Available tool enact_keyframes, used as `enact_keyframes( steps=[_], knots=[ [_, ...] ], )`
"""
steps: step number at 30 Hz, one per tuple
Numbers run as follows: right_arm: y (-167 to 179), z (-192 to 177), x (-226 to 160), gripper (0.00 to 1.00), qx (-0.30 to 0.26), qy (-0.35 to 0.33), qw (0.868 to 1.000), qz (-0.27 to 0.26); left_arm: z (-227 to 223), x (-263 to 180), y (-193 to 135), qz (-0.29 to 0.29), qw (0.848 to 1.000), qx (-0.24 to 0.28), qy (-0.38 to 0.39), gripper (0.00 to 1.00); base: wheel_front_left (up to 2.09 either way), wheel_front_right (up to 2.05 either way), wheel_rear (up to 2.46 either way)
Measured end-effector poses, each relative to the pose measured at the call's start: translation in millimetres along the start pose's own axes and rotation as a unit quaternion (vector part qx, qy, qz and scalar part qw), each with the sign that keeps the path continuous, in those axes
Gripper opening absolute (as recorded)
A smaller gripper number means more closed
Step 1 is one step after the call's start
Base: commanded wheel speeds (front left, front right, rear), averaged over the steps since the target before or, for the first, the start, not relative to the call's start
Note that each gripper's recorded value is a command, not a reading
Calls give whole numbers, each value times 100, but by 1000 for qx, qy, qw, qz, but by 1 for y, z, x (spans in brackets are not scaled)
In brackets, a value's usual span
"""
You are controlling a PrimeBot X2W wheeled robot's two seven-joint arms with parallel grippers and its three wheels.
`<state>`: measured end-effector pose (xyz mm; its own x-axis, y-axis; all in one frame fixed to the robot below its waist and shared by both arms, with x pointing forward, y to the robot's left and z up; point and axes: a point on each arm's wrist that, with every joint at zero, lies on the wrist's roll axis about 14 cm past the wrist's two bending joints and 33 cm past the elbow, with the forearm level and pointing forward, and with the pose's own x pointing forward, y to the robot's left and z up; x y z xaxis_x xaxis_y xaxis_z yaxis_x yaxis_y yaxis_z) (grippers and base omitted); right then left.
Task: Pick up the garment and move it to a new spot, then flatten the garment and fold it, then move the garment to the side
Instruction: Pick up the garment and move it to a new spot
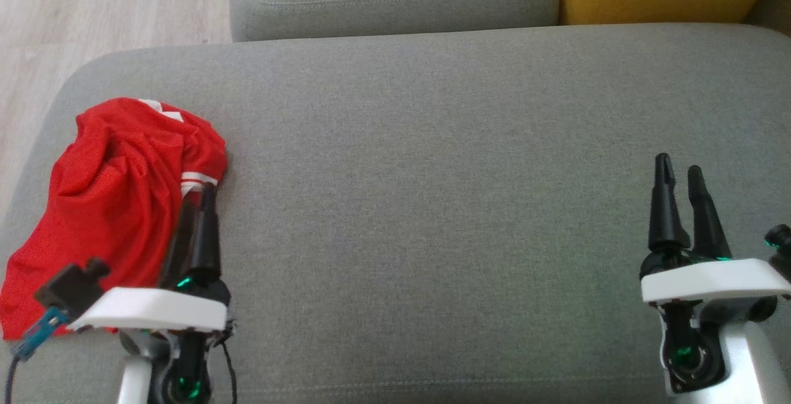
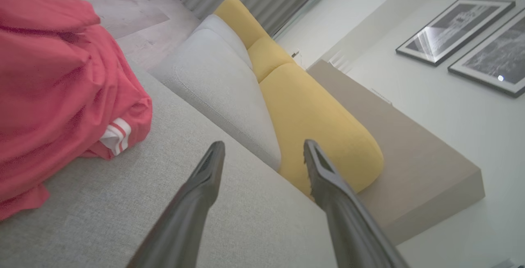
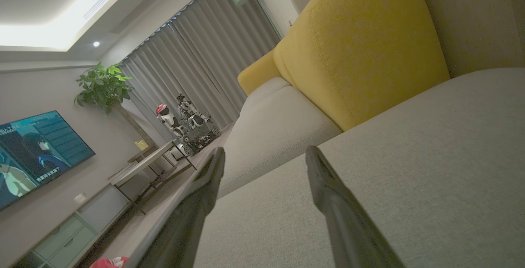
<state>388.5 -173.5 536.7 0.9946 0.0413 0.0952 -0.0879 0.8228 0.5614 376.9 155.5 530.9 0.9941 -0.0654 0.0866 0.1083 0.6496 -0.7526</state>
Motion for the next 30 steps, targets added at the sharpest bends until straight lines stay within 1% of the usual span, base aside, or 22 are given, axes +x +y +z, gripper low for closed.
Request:
enact_keyframes(
  steps=[6, 10, 12, 14, 17, 18, 22, 30],
  knots=[
    [4, -3, -1, 100, -58, 4, 998, 9, -12, 1, -10, -18, 998, 60, 15, 100, 0, 0, 0],
    [4, -5, -2, 100, -92, 7, 996, 11, -20, 1, -15, -31, 992, 117, 29, 100, 0, 0, 0],
    [4, -7, -2, 100, -109, 8, 994, 12, -24, 1, -17, -36, 987, 154, 37, 100, 0, 0, 0],
    [5, -8, -2, 100, -125, 11, 992, 15, -26, 1, -19, -38, 982, 180, 40, 100, 0, 0, 0],
    [7, -9, -2, 100, -150, 10, 988, 21, -30, 2, -22, -43, 975, 212, 45, 100, 0, 0, 0],
    [7, -9, -2, 100, -150, 10, 988, 21, -30, 2, -22, -43, 975, 212, 45, 100, 0, 0, 0],
    [10, -10, -2, 100, -176, 9, 984, 28, -36, 0, -23, -47, 965, 252, 53, 100, 0, 0, 0],
    [15, -17, -2, 100, -220, 14, 975, 41, -48, -3, -24, -62, 937, 338, 63, 100, 0, 0, 0]
  ],
)
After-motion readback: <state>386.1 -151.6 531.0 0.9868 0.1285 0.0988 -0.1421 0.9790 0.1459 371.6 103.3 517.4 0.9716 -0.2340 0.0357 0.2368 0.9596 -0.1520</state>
